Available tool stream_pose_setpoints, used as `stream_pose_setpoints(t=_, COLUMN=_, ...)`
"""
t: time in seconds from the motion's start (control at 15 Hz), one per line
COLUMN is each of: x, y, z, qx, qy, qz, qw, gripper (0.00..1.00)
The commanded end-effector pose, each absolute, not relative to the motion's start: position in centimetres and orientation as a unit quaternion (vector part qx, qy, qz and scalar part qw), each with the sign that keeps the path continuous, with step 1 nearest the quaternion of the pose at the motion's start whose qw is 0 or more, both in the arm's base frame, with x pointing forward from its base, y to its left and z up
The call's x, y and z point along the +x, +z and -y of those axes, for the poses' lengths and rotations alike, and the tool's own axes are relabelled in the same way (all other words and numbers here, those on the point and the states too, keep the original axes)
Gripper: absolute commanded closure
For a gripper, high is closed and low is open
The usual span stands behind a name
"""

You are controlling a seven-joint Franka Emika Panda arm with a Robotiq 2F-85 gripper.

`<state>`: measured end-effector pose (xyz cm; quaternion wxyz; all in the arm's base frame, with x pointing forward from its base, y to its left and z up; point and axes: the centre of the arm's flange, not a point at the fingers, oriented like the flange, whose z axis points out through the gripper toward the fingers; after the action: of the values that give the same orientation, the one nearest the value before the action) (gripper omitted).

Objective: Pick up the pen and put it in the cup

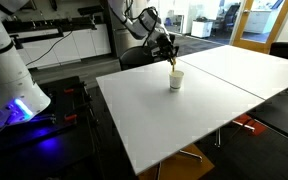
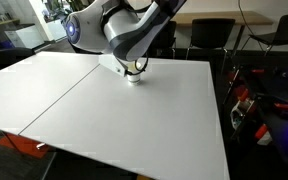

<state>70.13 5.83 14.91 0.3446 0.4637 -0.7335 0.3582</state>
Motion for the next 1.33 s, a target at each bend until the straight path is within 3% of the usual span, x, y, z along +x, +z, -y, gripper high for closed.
stream_pose_setpoints(t=0.0, x=72.2, y=13.9, z=-5.9, qx=0.474, qy=0.354, qz=0.726, qw=0.349, gripper=0.97)
stream_pose_setpoints(t=0.13, x=72.6, y=13.3, z=-5.9, qx=0.478, qy=0.353, qz=0.724, qw=0.351, gripper=0.97)
stream_pose_setpoints(t=0.2, x=72.8, y=13.0, z=-5.9, qx=0.480, qy=0.352, qz=0.723, qw=0.350, gripper=0.90)
stream_pose_setpoints(t=0.27, x=72.9, y=12.8, z=-6.0, qx=0.482, qy=0.351, qz=0.723, qw=0.350, gripper=0.63)
stream_pose_setpoints(t=0.4, x=73.1, y=12.6, z=-6.0, qx=0.484, qy=0.352, qz=0.722, qw=0.348, gripper=0.55)
stream_pose_setpoints(t=0.87, x=72.3, y=14.8, z=-6.3, qx=0.467, qy=0.366, qz=0.731, qw=0.337, gripper=0.02)
stream_pose_setpoints(t=1.27, x=70.8, y=17.6, z=-6.3, qx=0.442, qy=0.378, qz=0.749, qw=0.317, gripper=0.00)
